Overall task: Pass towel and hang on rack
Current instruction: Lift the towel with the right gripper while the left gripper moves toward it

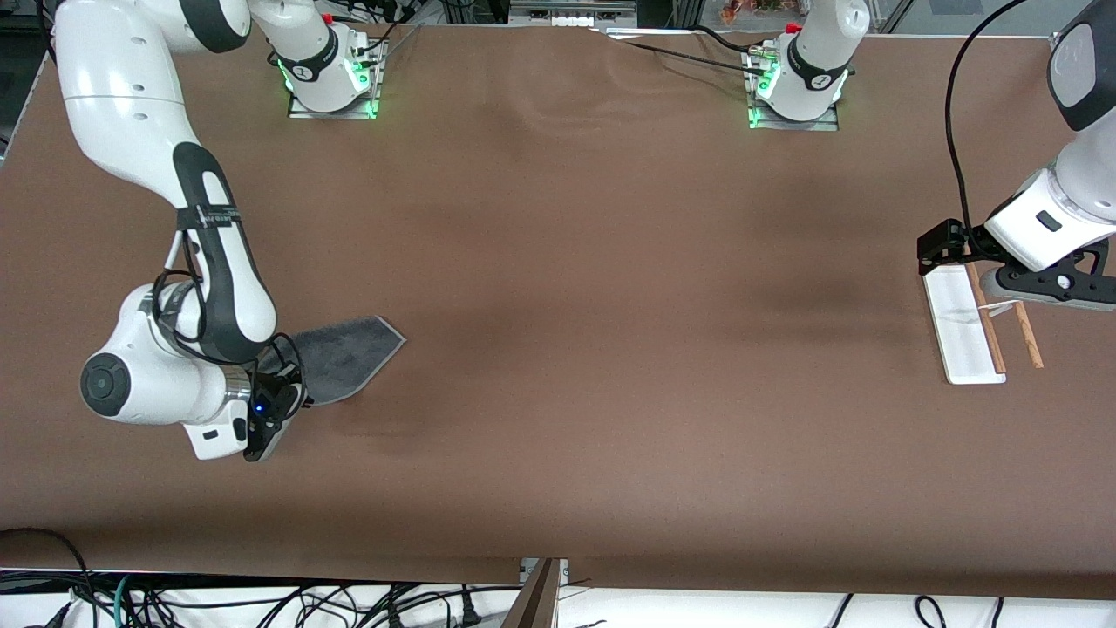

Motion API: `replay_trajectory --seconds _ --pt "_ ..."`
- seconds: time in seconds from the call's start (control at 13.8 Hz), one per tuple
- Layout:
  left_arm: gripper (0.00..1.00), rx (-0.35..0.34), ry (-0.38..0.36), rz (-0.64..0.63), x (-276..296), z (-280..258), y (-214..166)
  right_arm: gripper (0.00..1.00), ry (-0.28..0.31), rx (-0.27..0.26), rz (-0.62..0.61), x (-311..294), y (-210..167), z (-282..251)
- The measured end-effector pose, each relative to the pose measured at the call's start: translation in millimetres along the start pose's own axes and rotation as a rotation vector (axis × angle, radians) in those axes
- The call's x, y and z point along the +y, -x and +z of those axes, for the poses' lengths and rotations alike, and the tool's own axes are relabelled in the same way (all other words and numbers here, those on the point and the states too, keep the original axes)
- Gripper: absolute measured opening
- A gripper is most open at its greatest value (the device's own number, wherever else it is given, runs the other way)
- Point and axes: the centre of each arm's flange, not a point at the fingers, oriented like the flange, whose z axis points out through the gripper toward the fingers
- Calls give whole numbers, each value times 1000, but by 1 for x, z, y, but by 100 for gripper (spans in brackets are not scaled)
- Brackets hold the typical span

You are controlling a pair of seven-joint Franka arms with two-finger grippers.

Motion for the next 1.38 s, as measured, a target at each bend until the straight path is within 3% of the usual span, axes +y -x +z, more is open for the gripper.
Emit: replay_trajectory --seconds 0.43,0.65,0.8,1.09,1.38 --pt "100 0 0 0 0 0 0 2 -114 -133 223 -80 -47 -100" --pt "100 0 0 0 0 0 0 2 -134 -208 370 -128 -72 -137" --pt "100 -8 13 -2 1 1 1 2 -147 -227 458 -165 -91 -155" --pt "100 -26 85 25 7 3 3 2 -347 -187 662 -223 -122 -177" --pt "100 -51 122 71 6 6 7 2 -492 -204 819 -288 -166 -186"
